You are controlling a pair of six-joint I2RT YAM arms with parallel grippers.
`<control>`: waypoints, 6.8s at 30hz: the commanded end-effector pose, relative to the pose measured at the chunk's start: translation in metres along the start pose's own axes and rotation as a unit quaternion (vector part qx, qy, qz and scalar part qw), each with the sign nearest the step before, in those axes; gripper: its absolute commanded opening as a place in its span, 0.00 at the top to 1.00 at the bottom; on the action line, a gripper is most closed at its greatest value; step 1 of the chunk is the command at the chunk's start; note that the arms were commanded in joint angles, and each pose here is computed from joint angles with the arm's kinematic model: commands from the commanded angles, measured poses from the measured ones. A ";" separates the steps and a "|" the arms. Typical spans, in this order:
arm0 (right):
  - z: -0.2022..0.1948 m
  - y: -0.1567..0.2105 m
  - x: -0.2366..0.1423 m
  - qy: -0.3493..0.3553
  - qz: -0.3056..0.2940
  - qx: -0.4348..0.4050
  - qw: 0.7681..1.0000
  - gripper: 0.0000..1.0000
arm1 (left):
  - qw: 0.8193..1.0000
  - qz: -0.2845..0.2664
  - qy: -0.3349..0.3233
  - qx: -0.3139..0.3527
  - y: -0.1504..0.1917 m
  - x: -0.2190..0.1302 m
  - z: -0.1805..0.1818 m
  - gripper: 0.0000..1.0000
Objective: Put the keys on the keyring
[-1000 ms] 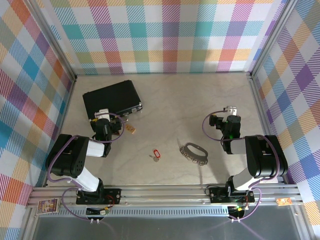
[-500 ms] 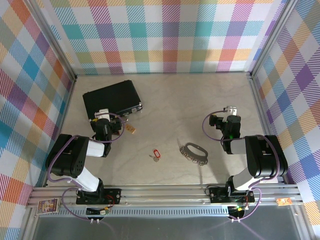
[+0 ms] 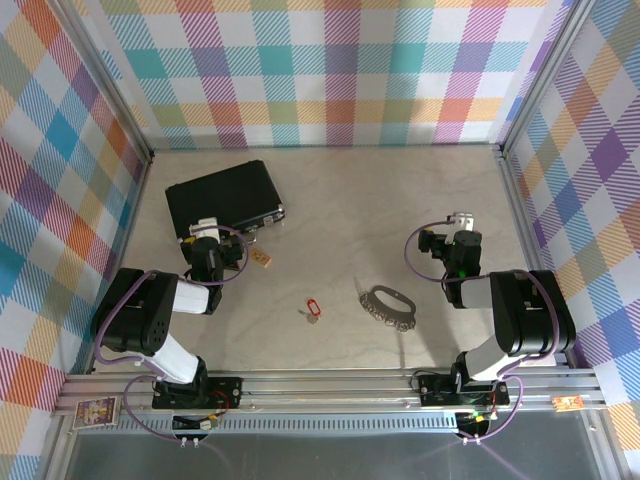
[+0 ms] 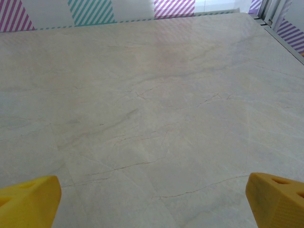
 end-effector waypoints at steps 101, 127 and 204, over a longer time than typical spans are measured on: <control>0.157 0.010 -0.100 -0.235 0.473 -0.033 0.848 0.60 | 0.773 0.134 0.614 -0.079 -0.060 -0.228 -0.133 0.11; 0.160 0.031 -0.059 -0.249 0.498 -0.045 0.830 0.76 | 0.745 0.099 0.655 -0.082 -0.046 -0.229 -0.150 0.10; 0.159 0.012 -0.071 -0.253 0.503 -0.058 0.824 0.71 | 0.761 0.060 0.640 -0.088 -0.050 -0.238 -0.127 0.02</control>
Point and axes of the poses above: each hand's point on the last joint's axis, 136 mm out from that joint toward the fingers, its own x axis out along the fingers, its own z axis along the line the jaws close on, y = z × x, the point moved 10 cm from there along -x, back along the fingers, and after that the axes turned 5 degrees about x, right-handed, at the moved point
